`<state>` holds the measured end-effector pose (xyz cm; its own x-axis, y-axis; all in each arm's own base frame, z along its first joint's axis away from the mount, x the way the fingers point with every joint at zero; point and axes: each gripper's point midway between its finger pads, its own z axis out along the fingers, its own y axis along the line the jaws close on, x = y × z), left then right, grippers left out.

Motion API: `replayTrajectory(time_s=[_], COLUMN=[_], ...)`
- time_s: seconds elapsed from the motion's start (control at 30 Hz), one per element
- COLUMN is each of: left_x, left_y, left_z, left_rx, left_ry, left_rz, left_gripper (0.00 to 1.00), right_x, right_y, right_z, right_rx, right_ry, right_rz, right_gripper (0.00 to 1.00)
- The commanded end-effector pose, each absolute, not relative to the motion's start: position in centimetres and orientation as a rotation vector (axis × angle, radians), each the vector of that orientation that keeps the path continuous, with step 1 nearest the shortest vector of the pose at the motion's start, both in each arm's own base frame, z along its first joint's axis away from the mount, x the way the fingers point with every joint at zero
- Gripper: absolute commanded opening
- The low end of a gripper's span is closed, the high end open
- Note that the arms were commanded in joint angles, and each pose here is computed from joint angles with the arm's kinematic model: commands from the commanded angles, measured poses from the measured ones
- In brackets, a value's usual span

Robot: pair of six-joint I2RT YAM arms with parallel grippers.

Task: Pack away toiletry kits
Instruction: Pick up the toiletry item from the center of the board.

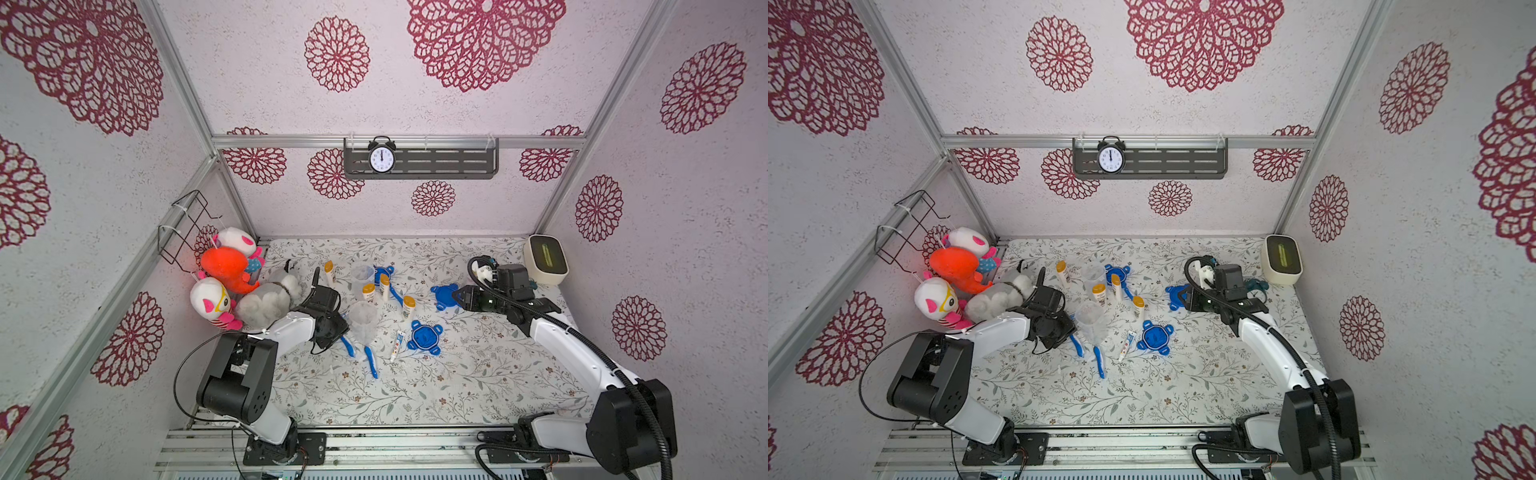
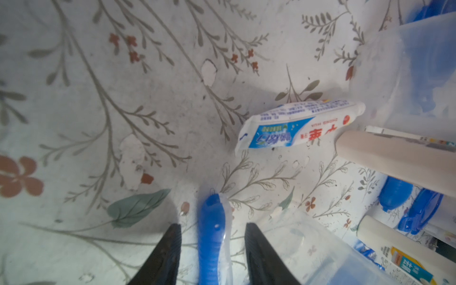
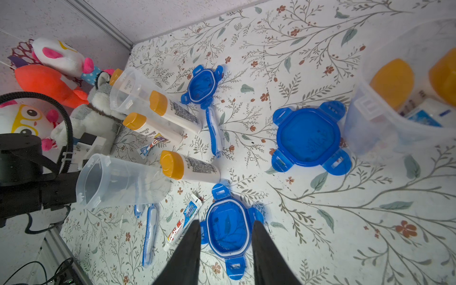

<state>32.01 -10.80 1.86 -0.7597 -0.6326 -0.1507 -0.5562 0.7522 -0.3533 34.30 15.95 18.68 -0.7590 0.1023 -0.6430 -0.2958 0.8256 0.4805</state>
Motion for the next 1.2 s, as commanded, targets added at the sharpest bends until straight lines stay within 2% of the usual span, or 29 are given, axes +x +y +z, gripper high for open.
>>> replayTrajectory(time_s=[0.0, 0.63, 0.93, 1.17], left_x=[31.7, 29.0, 28.4, 29.6], left_y=[-10.3, -9.1, -8.7, -7.5], left_z=[1.2, -0.2, 0.0, 2.9], left_rx=[-0.938, -0.96, -0.979, -0.955], left_ry=[2.725, 2.829, 2.812, 2.635], left_rz=[-0.374, -0.287, -0.325, -0.397], left_gripper=[0.46, 0.28, 0.2, 0.14], right_x=[34.1, 33.9, 34.2, 34.5], right_y=[15.7, 13.7, 13.3, 14.4], right_z=[21.0, 21.6, 21.3, 21.3], right_rx=[-0.166, -0.114, -0.09, -0.103], right_ry=[2.242, 2.202, 2.2, 2.185], right_rz=[0.747, 0.7, 0.693, 0.777], right_gripper=[0.36, 0.35, 0.34, 0.34])
